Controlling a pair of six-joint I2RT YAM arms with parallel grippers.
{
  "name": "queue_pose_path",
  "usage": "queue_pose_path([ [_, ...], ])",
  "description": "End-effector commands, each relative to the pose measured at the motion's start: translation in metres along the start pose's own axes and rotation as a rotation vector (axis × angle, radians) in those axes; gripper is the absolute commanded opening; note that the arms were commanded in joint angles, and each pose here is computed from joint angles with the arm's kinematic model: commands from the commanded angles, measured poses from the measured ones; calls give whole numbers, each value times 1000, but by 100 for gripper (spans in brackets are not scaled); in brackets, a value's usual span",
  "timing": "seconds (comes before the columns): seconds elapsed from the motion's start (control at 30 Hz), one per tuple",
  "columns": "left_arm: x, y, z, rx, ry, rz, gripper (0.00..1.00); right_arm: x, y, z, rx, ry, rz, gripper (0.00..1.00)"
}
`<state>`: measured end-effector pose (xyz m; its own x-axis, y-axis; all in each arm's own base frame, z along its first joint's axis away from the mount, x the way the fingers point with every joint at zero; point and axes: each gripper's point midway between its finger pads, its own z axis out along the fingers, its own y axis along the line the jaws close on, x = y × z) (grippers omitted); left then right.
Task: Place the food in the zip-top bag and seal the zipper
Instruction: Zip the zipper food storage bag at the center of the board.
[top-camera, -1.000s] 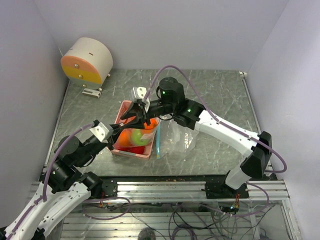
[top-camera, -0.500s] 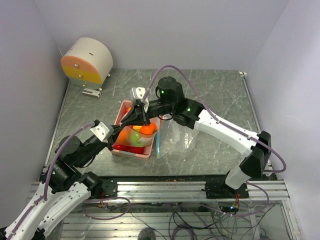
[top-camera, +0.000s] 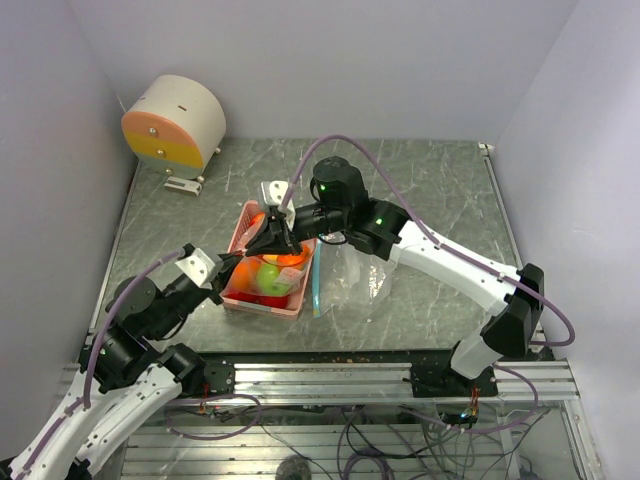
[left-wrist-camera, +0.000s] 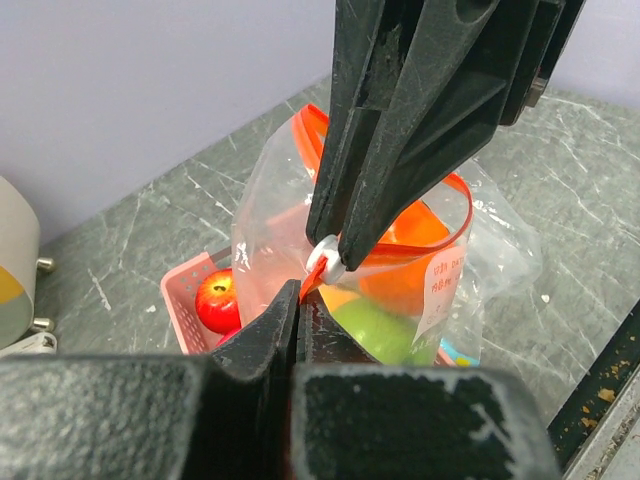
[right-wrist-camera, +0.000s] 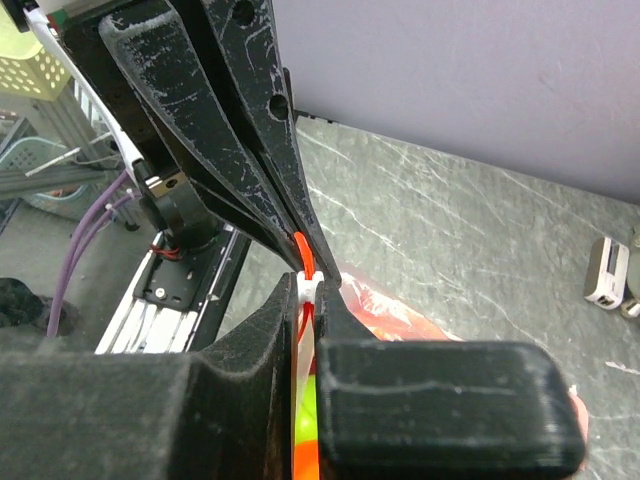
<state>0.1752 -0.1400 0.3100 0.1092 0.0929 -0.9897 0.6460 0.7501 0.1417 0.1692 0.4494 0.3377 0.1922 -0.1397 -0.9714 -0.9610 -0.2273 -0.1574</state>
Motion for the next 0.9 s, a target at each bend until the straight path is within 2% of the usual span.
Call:
queue_pose_path([
  [0.0,-26,8,-4,-42,-101,-2,7,13,-9,-7,58,60,35,0],
  [0.07,-26,8,-3,-38,-103,-3,7,9,-12,-7,70,43,38,3],
  [0.13,-26,8,-2,-38,-102,-6,7,7,-10,-6,58,33,37,15],
  [0.2,-26,7,-2,-36,-102,-8,7,4,-7,-5,37,21,35,19],
  [0.87,-26,7,2,-34,-100,-14,7,-3,-2,4,-34,-10,39,23],
])
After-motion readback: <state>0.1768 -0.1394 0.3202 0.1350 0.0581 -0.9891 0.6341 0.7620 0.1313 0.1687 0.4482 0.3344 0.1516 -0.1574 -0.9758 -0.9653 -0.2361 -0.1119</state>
